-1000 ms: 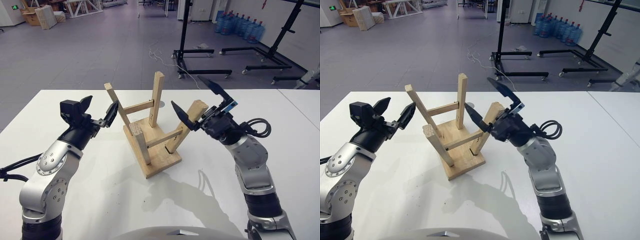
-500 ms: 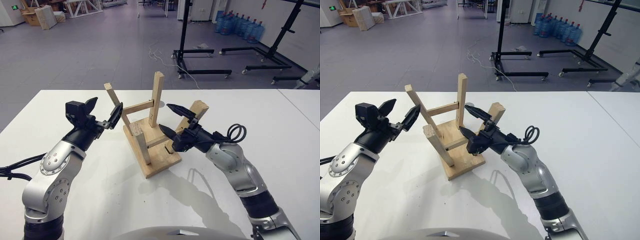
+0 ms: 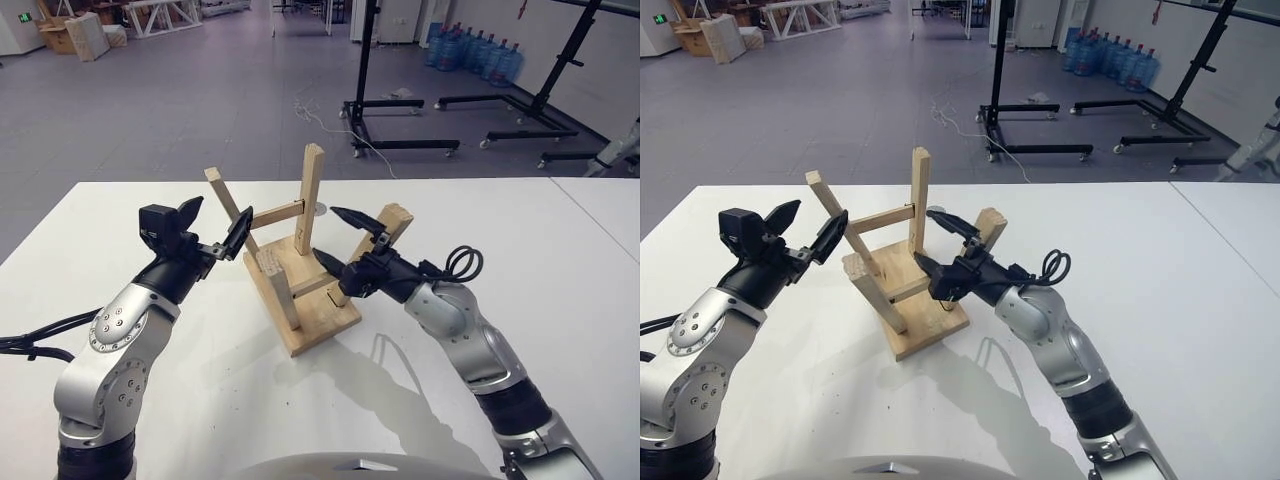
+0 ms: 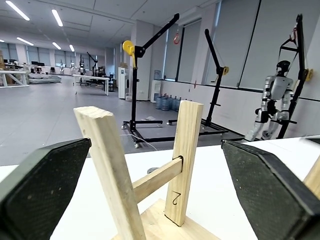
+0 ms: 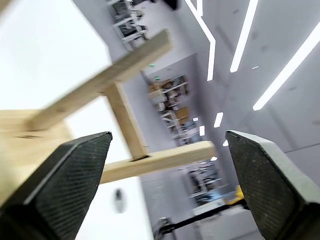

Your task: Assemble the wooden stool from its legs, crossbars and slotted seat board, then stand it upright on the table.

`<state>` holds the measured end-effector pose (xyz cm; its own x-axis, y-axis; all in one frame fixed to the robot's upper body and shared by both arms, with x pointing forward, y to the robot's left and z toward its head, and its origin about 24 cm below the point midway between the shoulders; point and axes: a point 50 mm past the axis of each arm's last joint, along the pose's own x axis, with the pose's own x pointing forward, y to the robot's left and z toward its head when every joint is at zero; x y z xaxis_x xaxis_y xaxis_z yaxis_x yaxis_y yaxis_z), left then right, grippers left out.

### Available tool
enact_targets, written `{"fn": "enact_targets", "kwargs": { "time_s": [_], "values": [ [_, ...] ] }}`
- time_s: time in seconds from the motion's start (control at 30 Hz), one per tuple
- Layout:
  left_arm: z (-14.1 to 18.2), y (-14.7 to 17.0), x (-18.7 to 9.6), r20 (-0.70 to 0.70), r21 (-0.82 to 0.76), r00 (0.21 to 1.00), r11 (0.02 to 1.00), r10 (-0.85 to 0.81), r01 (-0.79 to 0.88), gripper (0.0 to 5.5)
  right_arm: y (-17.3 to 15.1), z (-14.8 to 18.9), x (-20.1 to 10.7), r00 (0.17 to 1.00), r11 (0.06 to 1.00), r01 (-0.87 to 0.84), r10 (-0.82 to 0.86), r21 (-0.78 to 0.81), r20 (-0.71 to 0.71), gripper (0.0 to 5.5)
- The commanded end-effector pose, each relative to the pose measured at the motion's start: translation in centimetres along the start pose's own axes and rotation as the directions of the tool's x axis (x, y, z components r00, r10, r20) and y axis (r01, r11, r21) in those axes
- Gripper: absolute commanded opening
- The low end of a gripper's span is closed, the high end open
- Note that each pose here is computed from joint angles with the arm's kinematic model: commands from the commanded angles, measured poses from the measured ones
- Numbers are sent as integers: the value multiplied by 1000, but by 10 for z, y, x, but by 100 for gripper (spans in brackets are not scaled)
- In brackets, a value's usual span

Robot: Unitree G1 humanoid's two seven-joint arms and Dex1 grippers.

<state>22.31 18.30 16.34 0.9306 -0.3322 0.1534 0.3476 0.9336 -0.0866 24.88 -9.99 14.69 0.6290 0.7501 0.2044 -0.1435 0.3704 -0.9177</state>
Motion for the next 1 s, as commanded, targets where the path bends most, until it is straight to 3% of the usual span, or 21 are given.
{"fn": "enact_targets", "kwargs": {
  "time_s": [0.03, 0.1, 0.17, 0.3, 0.37, 0.57, 0.73, 0.8, 0.9, 1.0],
  "values": [
    [1, 0, -2, 7, 7, 1000, 1000, 13, -13, 479, -19, 4, -1, 993, 991, 101, -96, -84, 67, 420],
    [0, -1, -2, 7, 6, 1000, 1000, 9, -9, 479, -18, -1, -1, 996, 992, 80, -75, -96, 50, 420],
    [1, -1, -1, 8, 5, 1000, 1000, 6, -6, 479, 5, -13, -1, 997, 993, -76, 73, -90, -37, 420],
    [1, -5, 2, 7, -2, 1000, 1000, -18, 18, 479, 66, -24, -11, 879, 894, -444, 447, 61, -168, 420],
    [1, -5, 3, 9, -7, 1000, 1000, -18, 18, 479, 77, -15, -8, 863, 872, -474, 488, 125, -132, 420],
    [2, 0, 2, 16, -1, 1000, 1000, 1, -1, 479, 48, -14, 3, 947, 951, -292, 302, 97, -108, 420],
    [6, 3, 1, 35, 6, 999, 1000, 6, -7, 479, -12, -3, 13, 999, 989, 54, -54, 139, -5, 420],
    [9, 6, -2, 43, 12, 999, 1000, 2, -2, 479, -39, 4, 14, 978, 950, 181, -200, 254, 51, 420],
    [14, 4, -13, 52, 8, 995, 996, -87, 87, 479, -88, 5, 7, 898, 797, 340, -432, 499, 78, 420],
    [18, -4, -36, 42, -9, 970, 971, -239, 240, 479, -112, -26, -4, 856, 646, 431, -513, 629, -59, 420]
  ]
}}
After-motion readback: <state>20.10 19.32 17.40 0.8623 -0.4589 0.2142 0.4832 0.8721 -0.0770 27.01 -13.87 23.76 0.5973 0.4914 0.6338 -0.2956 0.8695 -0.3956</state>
